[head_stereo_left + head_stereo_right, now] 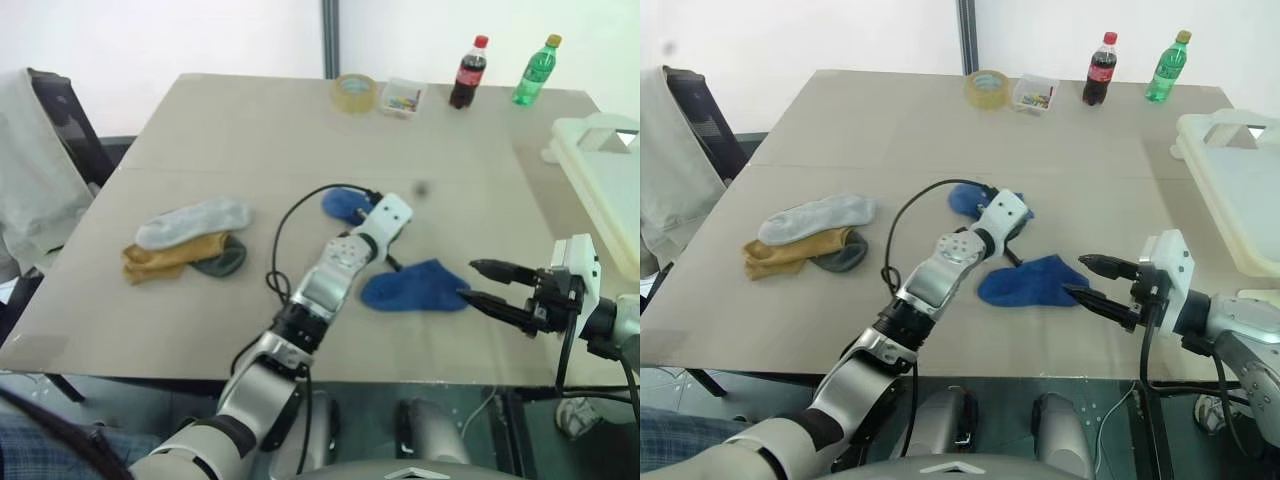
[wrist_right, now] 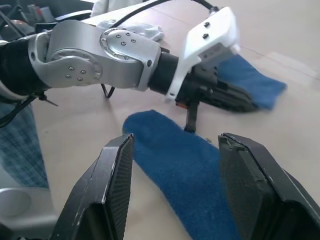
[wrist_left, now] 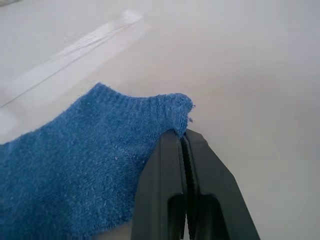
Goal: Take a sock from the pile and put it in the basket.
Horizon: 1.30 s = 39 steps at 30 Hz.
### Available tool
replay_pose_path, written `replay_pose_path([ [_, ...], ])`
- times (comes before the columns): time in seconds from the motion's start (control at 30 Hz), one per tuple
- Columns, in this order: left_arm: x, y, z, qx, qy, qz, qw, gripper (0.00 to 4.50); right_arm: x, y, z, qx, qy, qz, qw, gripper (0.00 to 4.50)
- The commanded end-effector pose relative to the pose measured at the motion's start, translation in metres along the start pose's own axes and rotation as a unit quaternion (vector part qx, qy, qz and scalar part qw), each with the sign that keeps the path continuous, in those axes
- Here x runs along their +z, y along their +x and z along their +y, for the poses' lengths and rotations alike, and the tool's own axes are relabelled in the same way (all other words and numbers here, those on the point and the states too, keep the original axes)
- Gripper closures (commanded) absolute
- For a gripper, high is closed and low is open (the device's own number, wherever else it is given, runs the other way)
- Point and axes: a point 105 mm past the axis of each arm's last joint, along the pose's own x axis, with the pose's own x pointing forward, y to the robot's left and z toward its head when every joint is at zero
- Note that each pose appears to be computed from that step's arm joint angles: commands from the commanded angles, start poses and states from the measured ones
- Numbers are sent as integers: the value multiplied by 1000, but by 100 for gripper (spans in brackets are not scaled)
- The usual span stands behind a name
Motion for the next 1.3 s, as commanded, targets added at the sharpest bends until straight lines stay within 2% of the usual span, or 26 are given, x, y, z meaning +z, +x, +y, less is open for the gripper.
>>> replay_pose_path([
  [0.03, 14, 2, -5, -1, 2, -4, 1000, 446, 12, -2, -4, -26, -30, -12, 999, 176],
  [0.17, 13, 3, -15, -7, -7, 5, 1000, 446, 5, -21, -25, -95, -36, 21, 995, 176],
  [0.37, 20, 6, -25, -21, -22, -4, 1000, 446, 2, -41, -27, -116, -33, 49, 992, 176],
  [0.47, 28, 9, -26, -25, -41, -17, 999, 349, -2, -41, -28, -117, -34, 60, 991, 176],
  [0.57, 37, 9, -27, -29, -46, -34, 998, 217, -4, -32, -27, -116, -28, 59, 991, 176],
  [0.6, 39, 9, -27, -28, -48, -38, 998, 159, -4, -29, -28, -117, -24, 58, 991, 176],
  [0.8, 54, -6, -18, -50, -83, -93, 991, 159, -10, -7, -38, -146, 5, 45, 988, 176],
  [1.0, 72, -33, 37, -48, -87, -169, 981, 159, -18, 22, -60, -197, 68, 27, 978, 176],
  [1.1, 50, -33, 93, -8, -90, -134, 987, 159, -20, 41, -69, -220, 117, 4, 968, 176],
  [1.17, 34, -35, 122, 8, -113, -110, 987, 159, -27, 51, -74, -232, 138, 12, 963, 176],
  [1.3, 8, -37, 146, 6, -142, -62, 988, 159, -40, 73, -78, -241, 164, 23, 956, 176],
])
